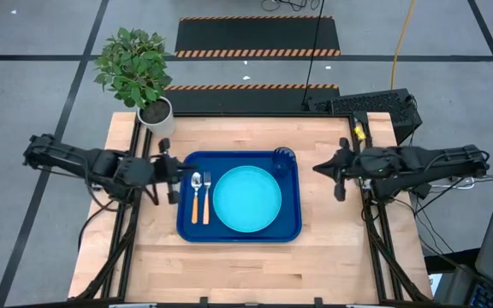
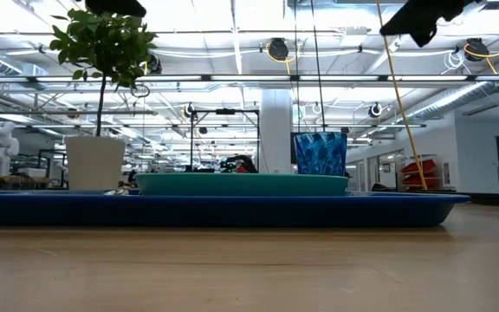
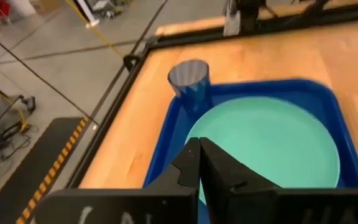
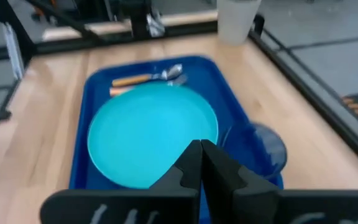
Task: Pick and place plate/cup/fork/spoon on tray
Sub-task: Return to Home Position
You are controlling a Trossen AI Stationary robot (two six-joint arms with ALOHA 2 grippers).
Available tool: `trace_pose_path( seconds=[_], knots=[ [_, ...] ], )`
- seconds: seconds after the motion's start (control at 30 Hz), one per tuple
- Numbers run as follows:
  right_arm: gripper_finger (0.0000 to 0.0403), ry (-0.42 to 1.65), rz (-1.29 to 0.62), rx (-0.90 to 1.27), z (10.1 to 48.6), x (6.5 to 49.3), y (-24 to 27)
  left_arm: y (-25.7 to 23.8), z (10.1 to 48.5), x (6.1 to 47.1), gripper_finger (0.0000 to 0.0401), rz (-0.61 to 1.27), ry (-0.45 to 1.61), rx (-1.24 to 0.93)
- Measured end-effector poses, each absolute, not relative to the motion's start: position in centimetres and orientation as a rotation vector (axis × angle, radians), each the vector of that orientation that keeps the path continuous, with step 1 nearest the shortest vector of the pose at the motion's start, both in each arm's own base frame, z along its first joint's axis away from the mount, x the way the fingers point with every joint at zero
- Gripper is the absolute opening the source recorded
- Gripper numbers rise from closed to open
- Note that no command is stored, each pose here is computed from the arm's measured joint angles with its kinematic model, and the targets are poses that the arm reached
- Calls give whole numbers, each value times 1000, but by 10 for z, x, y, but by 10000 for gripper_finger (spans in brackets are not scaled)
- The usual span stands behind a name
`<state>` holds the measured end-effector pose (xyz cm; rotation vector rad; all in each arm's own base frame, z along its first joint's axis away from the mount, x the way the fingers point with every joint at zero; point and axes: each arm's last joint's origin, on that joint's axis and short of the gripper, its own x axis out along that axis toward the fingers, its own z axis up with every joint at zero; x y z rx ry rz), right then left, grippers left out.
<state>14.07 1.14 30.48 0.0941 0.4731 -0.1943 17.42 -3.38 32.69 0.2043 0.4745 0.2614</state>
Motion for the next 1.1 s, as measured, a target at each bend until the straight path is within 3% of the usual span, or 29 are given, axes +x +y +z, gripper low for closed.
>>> trace_pose_path(
  seconds=[0.33,0.63,0.87,1.1],
  knots=[
    [0,316,-173,49,306,113,7,-28,296,148,3,250,320,202],
    [0,183,-186,78,276,95,4,-13,259,116,2,292,136,148],
    [0,168,-170,96,252,97,5,-5,234,107,1,201,3,74],
    [0,99,-51,87,223,108,10,4,207,109,1,156,17,3]
  ],
)
